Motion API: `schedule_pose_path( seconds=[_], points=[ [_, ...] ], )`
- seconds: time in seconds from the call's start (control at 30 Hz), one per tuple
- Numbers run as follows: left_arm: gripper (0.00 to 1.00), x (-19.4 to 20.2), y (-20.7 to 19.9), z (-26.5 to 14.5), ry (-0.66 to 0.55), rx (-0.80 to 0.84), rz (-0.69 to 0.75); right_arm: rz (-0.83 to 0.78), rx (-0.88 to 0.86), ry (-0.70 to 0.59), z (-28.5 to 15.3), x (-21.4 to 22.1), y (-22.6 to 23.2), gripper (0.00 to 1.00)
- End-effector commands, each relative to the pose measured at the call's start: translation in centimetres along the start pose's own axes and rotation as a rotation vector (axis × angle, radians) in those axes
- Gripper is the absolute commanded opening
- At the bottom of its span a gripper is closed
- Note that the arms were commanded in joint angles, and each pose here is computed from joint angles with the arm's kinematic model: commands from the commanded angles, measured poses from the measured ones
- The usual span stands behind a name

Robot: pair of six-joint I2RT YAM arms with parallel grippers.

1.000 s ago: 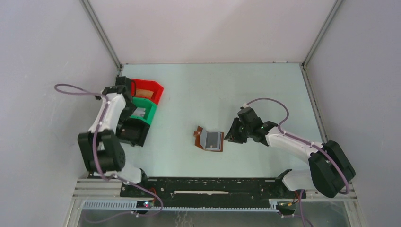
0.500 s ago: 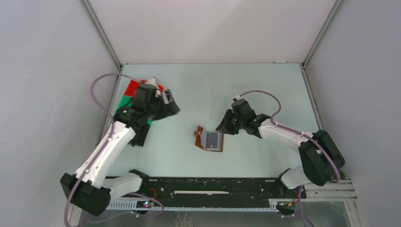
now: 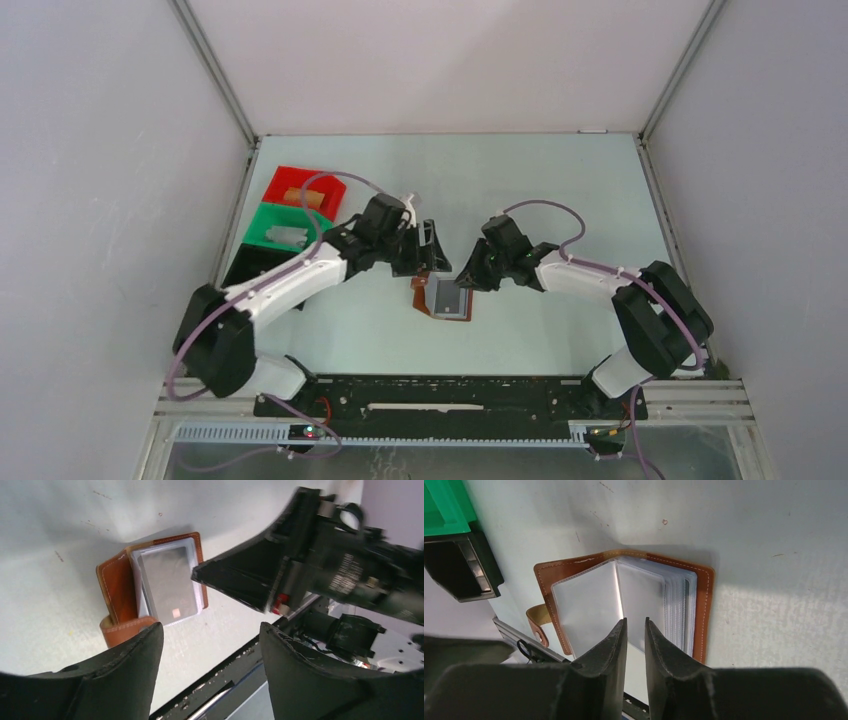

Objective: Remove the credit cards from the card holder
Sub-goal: Remove the credit card from the card holder.

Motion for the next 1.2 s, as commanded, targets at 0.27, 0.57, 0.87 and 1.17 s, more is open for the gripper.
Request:
schedule_pose_path(
  seconds=[0.27,0.57,0.87,1.17],
  points=[
    [0.73,1.5,3.4,6.7,0.091,-0.03,-0.116,0.044,-0.012,-0.013,0.1,0.3,-0.6,0.27],
    [0.71,2.4,6.0,7.7,0.08,-0.092,-0.16,0.036,-0.015,0.017,0.9,1.0,-0.9,0.28],
    [0.73,2.7,7.5,7.8,0.076,-0.086,-0.168,0.028,-0.02,0.044,1.4,1.6,-0.9,0.28],
    [0.73,3.1,7.7,8.1,0.092,-0.06,-0.178,-0.002,-0.077,0.062,1.6,2.4,0.2,0.28]
  ],
)
Point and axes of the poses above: each gripper's point midway between its finger pads, its own z axis out along the fingers, its own y axis along the line the jaws close on, x = y × z, the point moved 9 cm from there along -z, back along the fingers, and after that the axes turned 1 degree about z, right-handed, at the moved point
